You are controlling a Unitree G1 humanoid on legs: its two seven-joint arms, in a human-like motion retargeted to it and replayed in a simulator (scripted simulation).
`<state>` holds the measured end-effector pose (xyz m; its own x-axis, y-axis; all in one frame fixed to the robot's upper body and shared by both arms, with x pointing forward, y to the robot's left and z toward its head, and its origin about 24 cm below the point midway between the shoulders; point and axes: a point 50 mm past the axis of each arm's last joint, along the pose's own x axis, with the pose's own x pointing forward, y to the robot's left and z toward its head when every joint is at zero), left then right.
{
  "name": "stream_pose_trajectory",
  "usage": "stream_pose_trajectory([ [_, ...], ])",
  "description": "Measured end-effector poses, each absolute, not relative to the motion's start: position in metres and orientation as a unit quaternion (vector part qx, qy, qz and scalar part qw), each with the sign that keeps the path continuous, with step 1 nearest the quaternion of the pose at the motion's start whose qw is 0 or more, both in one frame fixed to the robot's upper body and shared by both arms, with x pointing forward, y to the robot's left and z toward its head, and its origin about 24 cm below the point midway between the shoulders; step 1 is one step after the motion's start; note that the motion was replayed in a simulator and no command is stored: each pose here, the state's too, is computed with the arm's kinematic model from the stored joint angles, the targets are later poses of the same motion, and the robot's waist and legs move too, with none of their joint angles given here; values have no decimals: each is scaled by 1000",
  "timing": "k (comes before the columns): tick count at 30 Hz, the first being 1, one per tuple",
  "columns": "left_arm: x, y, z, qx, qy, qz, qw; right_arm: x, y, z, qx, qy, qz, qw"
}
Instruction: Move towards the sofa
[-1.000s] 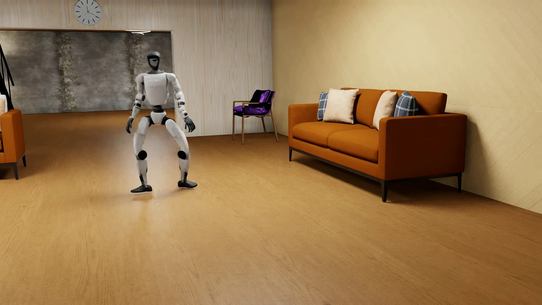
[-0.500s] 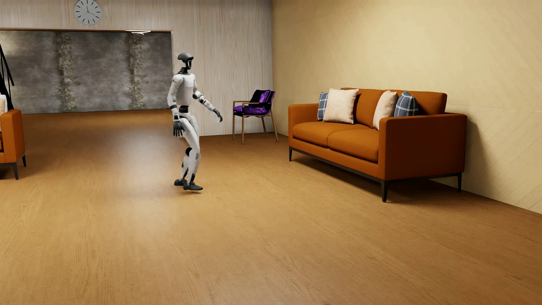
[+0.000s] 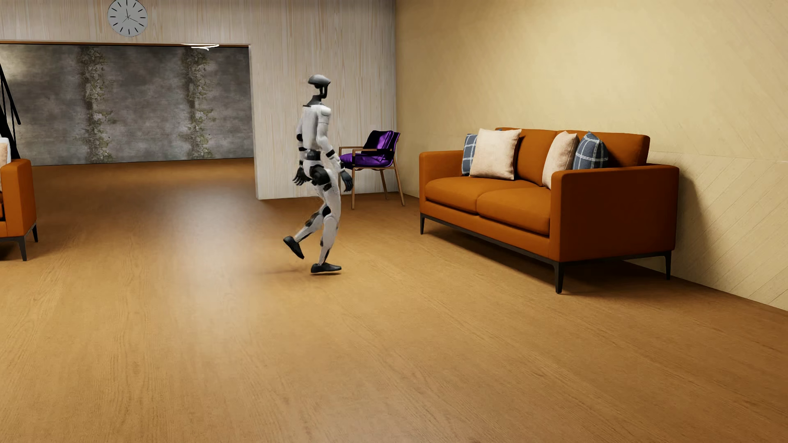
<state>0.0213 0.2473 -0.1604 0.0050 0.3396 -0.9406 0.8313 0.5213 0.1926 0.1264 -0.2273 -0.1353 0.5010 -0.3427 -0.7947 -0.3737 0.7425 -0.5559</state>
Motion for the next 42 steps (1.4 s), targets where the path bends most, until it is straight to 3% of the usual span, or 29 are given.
stream_pose_trajectory([
  [3,-13,220,-161,324,679,-99,651,177,-214,-121,-420,449,65,786],
  [5,-29,198,-161,287,685,-77,665,211,-195,-106,-434,392,78,807],
  [7,-39,174,-162,250,699,-92,663,234,-174,-91,-427,334,85,836],
  [10,-32,141,-169,235,705,-207,636,241,-156,-79,-406,273,89,868],
  [12,-8,147,-172,299,687,-268,605,214,-155,-96,-365,313,76,873],
  [14,38,154,-169,366,623,-272,636,198,-159,-110,-390,364,150,832],
  [15,65,162,-164,400,585,-236,665,191,-169,-114,-400,386,154,817],
  [17,120,184,-149,457,515,-145,711,162,-198,-126,-373,445,61,812],
  [19,174,203,-127,509,462,-109,718,126,-220,-136,-321,503,-31,802],
  [21,227,206,-96,540,389,-91,741,91,-239,-142,-322,550,-35,770],
  [23,268,196,-62,546,295,-67,781,54,-252,-146,-315,595,-37,738],
  [25,290,184,-37,547,223,-57,805,16,-248,-152,-291,644,-44,707],
  [29,270,170,-44,471,215,-24,856,-7,-225,-162,-281,695,51,660],
  [31,243,160,-69,482,251,-97,834,14,-213,-162,-273,664,63,693],
  [33,210,161,-100,506,327,-190,775,50,-210,-156,-280,601,16,748],
  [35,162,178,-133,459,461,-161,742,96,-212,-142,-301,532,-29,791],
  [36,136,188,-146,448,528,-154,705,113,-212,-136,-305,500,-43,810],
  [38,86,198,-163,438,618,-216,615,146,-208,-121,-307,434,-52,846],
  [39,71,204,-165,425,639,-236,596,161,-206,-113,-307,400,-53,862],
  [41,52,210,-166,433,629,-266,589,181,-206,-97,-317,343,-53,883],
  [42,45,213,-165,419,633,-233,608,188,-204,-91,-320,323,-49,889],
])
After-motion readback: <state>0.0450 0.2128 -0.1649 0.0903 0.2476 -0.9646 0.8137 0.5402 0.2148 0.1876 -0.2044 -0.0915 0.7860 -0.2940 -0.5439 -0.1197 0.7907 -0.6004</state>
